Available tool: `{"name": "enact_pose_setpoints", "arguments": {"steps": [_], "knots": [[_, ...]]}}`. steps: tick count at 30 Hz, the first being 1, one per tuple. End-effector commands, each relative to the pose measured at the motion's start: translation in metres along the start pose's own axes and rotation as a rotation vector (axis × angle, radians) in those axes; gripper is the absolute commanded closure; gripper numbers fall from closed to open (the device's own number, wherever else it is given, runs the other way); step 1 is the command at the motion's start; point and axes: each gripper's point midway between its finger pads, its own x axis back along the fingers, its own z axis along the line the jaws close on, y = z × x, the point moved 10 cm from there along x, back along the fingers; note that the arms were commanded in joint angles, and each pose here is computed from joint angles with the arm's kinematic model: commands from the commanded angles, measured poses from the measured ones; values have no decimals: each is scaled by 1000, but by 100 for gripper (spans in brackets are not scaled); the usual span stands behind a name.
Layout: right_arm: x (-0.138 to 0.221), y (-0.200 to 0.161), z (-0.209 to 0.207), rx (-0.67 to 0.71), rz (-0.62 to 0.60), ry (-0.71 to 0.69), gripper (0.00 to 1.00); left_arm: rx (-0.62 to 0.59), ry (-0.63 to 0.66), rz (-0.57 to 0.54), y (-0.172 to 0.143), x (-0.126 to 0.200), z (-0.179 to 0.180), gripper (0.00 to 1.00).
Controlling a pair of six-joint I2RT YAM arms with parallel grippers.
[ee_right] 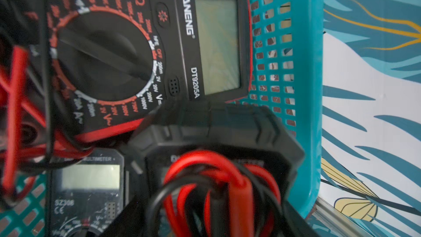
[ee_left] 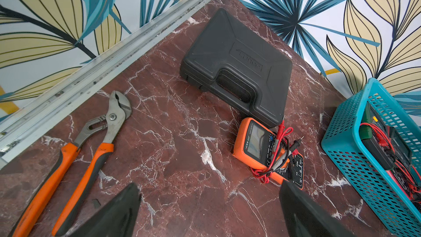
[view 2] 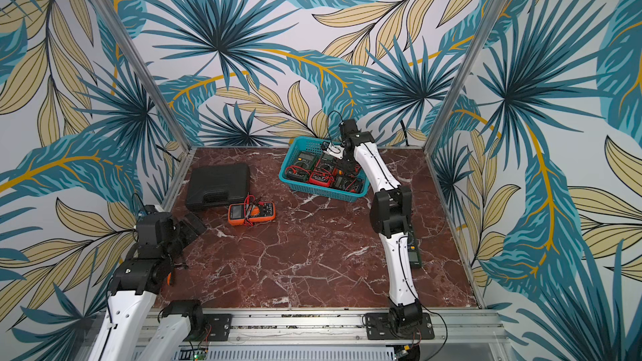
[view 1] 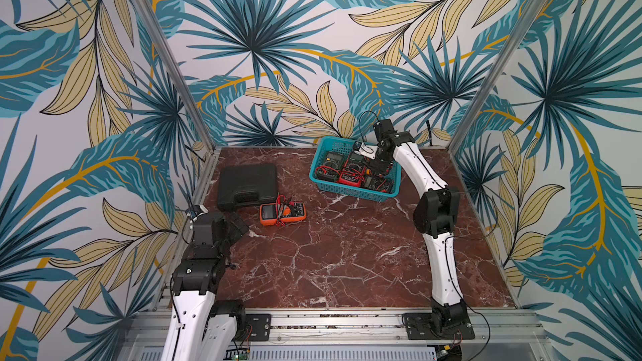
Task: Put the multimeter into the basket
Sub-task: Place the multimeter in the basket.
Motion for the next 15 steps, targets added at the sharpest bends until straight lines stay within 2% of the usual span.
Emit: {"name": "enact_pose_setpoints", "arguments": {"steps": [1,15], "knots": [[-8,-1,-4,-5,-14,-4,82,2,-1,-23,6,6,-1,0],[-25,-16,-10,-15,14,-4,80,0,15,-26,5,5,1,0]]}}
